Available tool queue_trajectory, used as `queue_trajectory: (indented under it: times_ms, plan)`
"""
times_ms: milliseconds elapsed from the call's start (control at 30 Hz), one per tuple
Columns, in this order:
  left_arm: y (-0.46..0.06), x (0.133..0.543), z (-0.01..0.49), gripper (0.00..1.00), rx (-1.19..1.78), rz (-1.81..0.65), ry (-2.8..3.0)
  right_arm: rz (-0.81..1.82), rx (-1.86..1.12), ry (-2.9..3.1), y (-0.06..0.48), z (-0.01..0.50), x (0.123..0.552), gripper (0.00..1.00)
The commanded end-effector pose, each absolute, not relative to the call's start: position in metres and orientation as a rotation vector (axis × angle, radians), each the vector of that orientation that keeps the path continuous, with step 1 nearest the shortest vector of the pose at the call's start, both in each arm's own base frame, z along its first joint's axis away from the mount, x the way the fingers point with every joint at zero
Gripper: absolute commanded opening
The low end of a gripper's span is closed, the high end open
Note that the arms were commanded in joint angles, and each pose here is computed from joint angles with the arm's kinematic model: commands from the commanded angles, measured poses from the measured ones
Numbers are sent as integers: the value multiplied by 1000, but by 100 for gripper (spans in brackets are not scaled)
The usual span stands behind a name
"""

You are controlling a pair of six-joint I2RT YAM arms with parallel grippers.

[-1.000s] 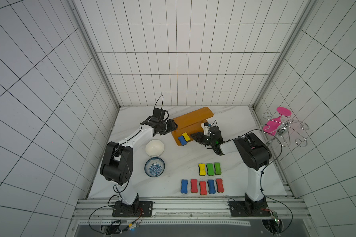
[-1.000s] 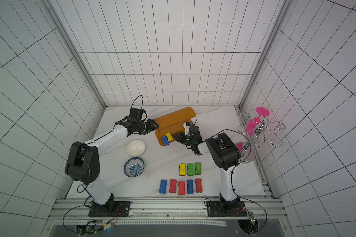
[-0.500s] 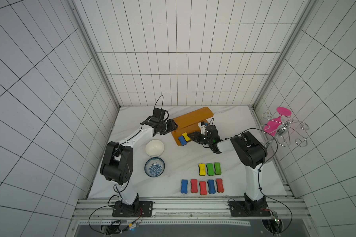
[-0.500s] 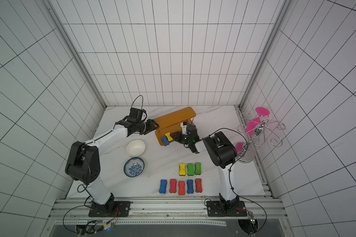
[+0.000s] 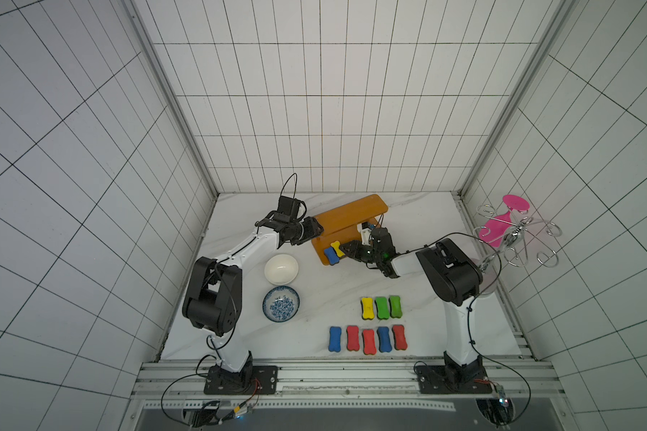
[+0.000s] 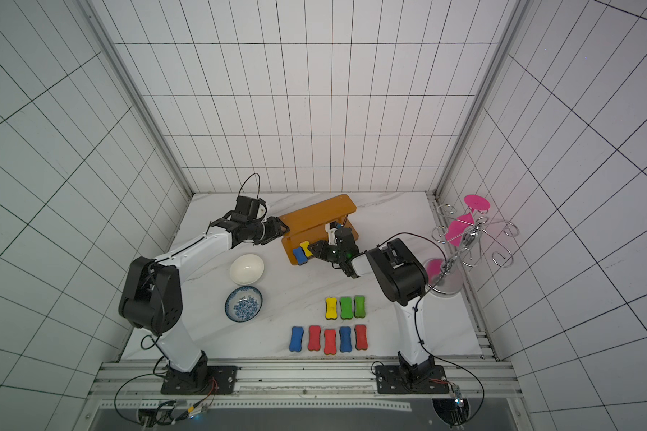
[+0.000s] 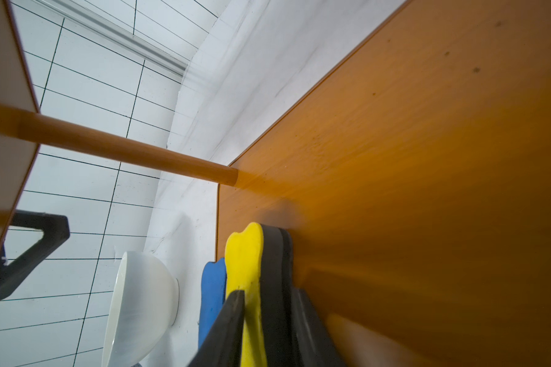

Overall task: Remove the whiteboard erasers from the shelf
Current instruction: Pick up the whiteboard eraser from the shelf.

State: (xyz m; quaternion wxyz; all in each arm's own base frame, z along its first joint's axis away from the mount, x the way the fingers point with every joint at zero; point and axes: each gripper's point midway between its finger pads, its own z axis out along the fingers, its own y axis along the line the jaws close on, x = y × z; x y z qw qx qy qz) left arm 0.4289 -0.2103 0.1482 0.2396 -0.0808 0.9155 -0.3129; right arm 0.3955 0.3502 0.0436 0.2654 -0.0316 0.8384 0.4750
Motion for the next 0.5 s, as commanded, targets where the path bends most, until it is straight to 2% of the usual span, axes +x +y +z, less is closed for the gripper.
queue_trajectory:
  times_ms: [0, 200, 467]
  plan:
    - [-208, 430, 137, 56, -223, -837, 2533, 1193, -50, 2373, 342, 8, 390, 23]
    - [-207, 430, 137, 56, -223, -825, 2534, 1168, -33, 2386, 337, 8, 389, 0]
    - [-205, 431, 134, 56, -230, -809, 2539, 1153, 8, 2337, 330, 44, 391, 0]
